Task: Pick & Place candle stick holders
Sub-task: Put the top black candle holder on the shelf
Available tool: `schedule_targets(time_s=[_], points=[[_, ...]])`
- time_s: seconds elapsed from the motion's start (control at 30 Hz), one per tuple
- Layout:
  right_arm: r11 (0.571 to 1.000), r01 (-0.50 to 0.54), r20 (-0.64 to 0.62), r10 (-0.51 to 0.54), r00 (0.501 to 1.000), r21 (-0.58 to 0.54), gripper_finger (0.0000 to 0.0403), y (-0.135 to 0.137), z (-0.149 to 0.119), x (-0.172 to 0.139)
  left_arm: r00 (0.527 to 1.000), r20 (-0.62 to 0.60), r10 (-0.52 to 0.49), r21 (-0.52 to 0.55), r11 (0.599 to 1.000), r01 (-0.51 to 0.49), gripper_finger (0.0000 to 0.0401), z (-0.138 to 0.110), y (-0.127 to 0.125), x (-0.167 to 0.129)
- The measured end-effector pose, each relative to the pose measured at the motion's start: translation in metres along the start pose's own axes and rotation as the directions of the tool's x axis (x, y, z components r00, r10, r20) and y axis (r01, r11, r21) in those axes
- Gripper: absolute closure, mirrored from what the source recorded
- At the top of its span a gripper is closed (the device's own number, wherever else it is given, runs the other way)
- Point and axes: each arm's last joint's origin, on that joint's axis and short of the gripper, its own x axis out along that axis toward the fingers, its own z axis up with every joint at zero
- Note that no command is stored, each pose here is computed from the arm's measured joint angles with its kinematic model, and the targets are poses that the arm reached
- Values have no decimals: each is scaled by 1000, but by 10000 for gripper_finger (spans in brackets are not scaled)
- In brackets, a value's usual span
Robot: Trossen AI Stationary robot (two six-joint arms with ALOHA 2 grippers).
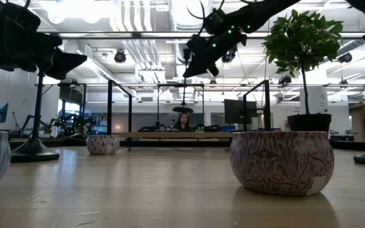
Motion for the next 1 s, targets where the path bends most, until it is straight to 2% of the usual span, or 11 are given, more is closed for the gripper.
schedule_targets(time_s=[0.17,0.33,0.43,0.7,1.0], points=[[999,55,-15,-55,998,-3,392,-2,-6,13,1000,0,0,0,1000,0,2,0,0,0],[998,61,-53,-60,997,12,392,-2,-15,26,1000,0,0,0,1000,0,2,0,0,0],[995,100,-63,-102,993,-31,392,0,-17,29,1000,0,0,0,1000,0,2,0,0,0],[993,110,-81,-114,990,-51,392,0,-19,29,1000,0,-1,0,1000,1,2,0,0,0],[993,122,-84,-122,989,-2,392,2,-20,21,1000,0,-1,0,1000,1,2,0,0,0]])
